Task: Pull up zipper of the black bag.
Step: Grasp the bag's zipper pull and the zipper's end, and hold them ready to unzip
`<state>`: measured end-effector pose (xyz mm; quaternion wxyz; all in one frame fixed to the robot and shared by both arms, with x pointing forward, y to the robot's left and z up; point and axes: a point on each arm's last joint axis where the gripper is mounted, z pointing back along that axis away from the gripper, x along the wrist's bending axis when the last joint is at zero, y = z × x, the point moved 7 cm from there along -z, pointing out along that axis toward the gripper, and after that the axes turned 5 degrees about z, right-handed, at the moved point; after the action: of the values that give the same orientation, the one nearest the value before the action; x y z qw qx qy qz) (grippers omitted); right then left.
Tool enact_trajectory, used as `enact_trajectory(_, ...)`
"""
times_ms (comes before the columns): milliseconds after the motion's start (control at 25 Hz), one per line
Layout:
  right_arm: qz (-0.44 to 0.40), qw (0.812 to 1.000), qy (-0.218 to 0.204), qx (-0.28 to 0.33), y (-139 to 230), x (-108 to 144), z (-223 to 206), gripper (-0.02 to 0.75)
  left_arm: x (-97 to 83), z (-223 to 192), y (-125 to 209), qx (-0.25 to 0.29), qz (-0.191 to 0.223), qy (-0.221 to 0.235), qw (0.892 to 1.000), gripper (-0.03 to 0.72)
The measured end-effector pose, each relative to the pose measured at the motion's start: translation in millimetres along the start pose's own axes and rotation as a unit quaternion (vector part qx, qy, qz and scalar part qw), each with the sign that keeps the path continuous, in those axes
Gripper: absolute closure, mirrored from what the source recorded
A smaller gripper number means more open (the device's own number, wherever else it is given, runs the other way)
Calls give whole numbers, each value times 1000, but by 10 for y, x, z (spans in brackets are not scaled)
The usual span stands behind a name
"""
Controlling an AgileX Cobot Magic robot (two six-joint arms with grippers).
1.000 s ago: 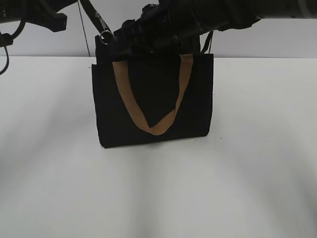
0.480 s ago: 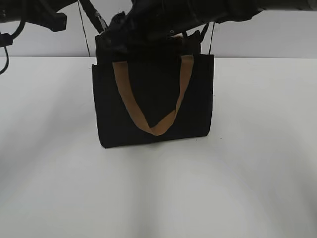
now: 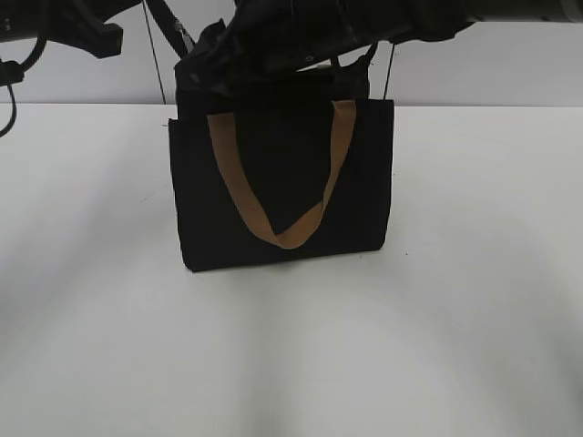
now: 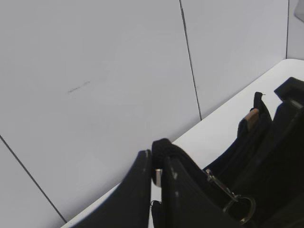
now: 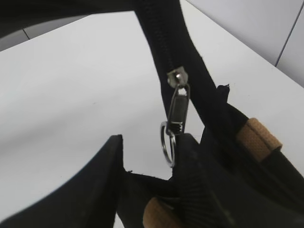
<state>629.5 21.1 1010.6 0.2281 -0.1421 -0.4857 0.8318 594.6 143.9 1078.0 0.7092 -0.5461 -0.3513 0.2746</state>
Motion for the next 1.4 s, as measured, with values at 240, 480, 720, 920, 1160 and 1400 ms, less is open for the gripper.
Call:
enact_trajectory(240,-4,1000,3,-1,-3,-9,0,603,0,0,0,0,0,0,1000,673)
enact_trajectory(480,-9,1000,3,0,-1,-10,0,643,0,0,0,0,0,0,1000,673)
enact_trajectory(720,-13,1000,6,2,21,-23,-22,643,0,0,0,0,0,0,1000,673)
enact_trajectory(920,-18,1000,6,3,33,-26,-32,643,0,0,0,0,0,0,1000,673)
enact_trajectory(1160,-22,1000,9,2,30,-36,-32,710,0,0,0,0,0,0,1000,673)
enact_trajectory(1400,-38,999,9,2,30,-36,-32,752,9,0,10,3,0,-3,1000,673)
